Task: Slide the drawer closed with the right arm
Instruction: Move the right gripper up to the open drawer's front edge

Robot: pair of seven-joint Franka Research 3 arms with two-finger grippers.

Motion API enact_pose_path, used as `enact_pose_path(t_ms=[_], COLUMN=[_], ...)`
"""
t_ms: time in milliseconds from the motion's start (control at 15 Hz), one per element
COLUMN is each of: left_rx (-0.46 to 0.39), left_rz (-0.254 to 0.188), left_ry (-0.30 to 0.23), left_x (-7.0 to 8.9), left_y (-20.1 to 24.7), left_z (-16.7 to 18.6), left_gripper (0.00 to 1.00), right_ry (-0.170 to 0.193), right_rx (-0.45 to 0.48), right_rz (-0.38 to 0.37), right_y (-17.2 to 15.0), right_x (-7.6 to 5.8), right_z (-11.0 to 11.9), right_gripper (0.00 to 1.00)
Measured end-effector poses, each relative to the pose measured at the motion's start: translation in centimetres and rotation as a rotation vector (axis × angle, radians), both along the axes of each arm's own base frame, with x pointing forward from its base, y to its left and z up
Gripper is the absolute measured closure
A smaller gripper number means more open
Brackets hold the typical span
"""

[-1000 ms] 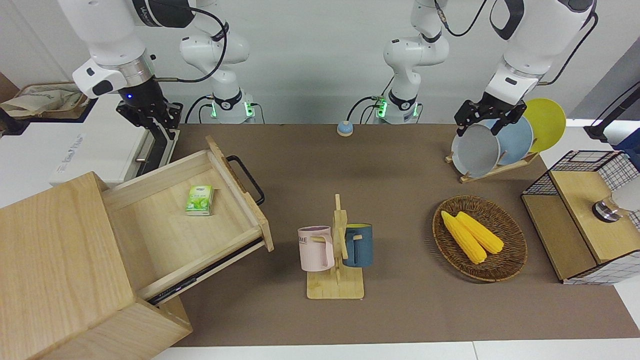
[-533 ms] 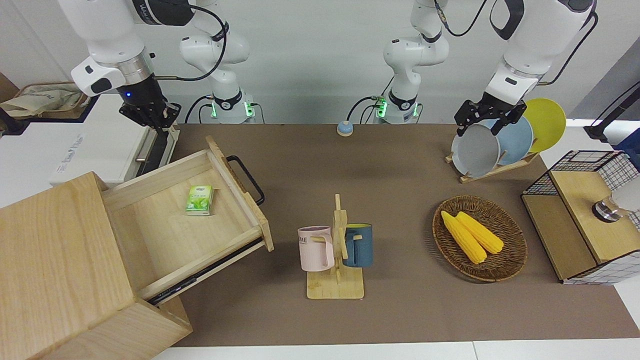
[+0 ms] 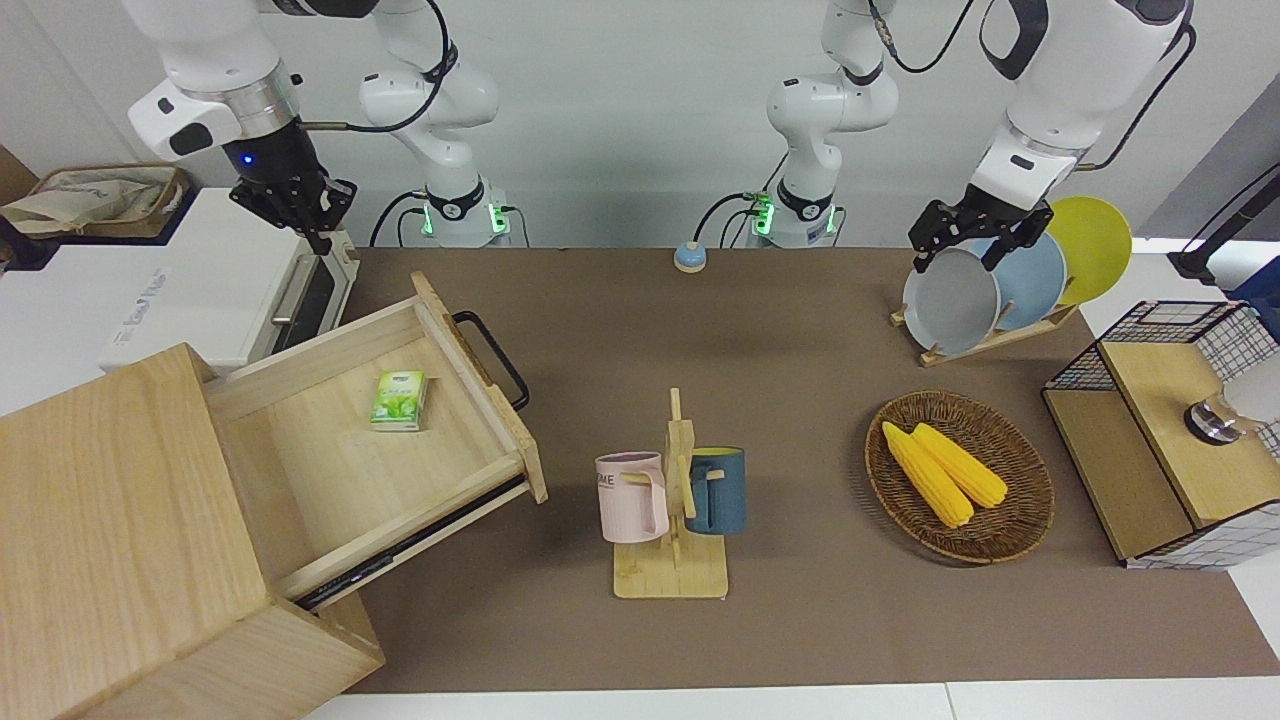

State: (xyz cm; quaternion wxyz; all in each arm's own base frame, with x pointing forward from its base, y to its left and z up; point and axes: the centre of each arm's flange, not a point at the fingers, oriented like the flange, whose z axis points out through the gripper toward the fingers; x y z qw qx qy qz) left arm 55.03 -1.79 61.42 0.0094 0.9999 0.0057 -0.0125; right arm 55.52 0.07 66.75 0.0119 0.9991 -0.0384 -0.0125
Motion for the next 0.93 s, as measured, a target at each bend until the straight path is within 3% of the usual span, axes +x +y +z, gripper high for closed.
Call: enact_pose_path(t_ms=[600,933], left_rx=[0.000,0.000], left_rz=[0.000,0.000], left_ry=[0.000,0.000], left_x=[0.0,0.0], left_y=[0.0,0.0], left_z=[0.0,0.0], left_gripper=[0.01,0.00], right_ry=[-0.051,-0.090], right_rx=[0.003,0.014], right_rz=[-0.164,-0.279], right_y=[11.8,19.1], right_x=[-1.3,-1.4], right_z=[1.6,0.3], right_gripper=[0.99,0.99])
